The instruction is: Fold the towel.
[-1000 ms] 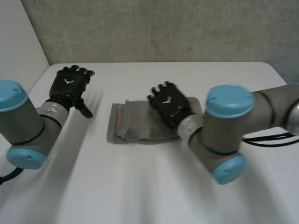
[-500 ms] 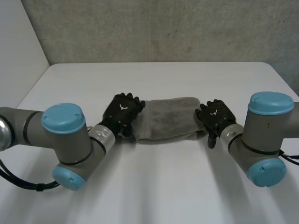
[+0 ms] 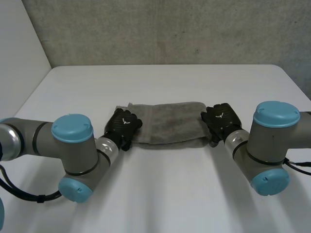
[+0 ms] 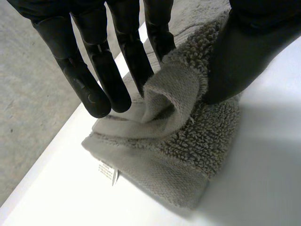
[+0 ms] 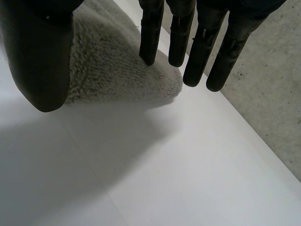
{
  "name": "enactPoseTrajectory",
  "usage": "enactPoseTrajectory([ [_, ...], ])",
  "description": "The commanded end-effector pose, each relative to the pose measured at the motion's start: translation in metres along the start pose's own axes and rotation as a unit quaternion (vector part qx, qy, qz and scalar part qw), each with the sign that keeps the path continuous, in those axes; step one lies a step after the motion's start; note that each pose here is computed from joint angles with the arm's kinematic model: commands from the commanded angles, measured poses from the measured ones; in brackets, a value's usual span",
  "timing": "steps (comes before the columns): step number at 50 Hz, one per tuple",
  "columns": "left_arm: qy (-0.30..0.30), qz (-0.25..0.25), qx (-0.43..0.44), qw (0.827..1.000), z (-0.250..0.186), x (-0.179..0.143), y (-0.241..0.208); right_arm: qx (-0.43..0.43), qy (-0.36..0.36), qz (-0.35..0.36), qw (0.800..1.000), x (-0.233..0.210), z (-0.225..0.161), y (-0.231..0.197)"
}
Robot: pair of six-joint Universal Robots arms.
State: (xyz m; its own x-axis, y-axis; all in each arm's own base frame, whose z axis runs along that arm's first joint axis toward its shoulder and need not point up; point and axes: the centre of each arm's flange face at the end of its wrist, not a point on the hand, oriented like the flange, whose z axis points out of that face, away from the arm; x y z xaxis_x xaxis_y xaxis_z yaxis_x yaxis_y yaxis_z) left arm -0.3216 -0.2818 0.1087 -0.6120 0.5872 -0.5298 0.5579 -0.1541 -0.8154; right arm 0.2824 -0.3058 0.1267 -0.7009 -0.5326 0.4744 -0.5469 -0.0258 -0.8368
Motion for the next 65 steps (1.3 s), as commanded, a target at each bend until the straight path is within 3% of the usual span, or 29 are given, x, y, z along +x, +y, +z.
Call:
enactPoseTrajectory([
  [1, -0.021, -0.002, -0.015, 1.0, -0.008, -0.007, 0.0, -0.001, -0.003, 0.006, 1.0, -0.004, 0.001, 0.001],
  [23, -0.024, -0.003, -0.017, 1.0, -0.014, -0.01, -0.003, -0.003, -0.002, 0.115, 0.993, 0.0, -0.003, -0.004],
  [36, -0.033, -0.006, -0.005, 0.999, -0.026, -0.017, -0.017, -0.016, -0.012, 0.124, 0.992, -0.012, 0.007, 0.01],
  [49, -0.074, -0.014, 0.015, 0.997, -0.038, -0.05, -0.034, -0.033, 0.027, 0.091, 0.995, 0.019, -0.01, -0.003],
  [51, -0.082, -0.014, 0.018, 0.996, -0.04, -0.056, -0.037, -0.025, 0.055, 0.049, 0.997, 0.046, -0.015, -0.014],
  [55, -0.108, -0.017, 0.041, 0.993, -0.045, -0.075, -0.052, -0.002, 0.067, -0.013, 0.998, 0.054, -0.015, -0.03],
  [60, -0.125, -0.039, 0.062, 0.99, -0.046, -0.087, -0.063, 0.079, 0.036, -0.054, 0.995, 0.018, -0.018, -0.085],
  [65, -0.133, -0.079, 0.08, 0.985, -0.043, -0.095, -0.071, 0.125, -0.073, -0.086, 0.986, -0.081, -0.025, -0.107],
])
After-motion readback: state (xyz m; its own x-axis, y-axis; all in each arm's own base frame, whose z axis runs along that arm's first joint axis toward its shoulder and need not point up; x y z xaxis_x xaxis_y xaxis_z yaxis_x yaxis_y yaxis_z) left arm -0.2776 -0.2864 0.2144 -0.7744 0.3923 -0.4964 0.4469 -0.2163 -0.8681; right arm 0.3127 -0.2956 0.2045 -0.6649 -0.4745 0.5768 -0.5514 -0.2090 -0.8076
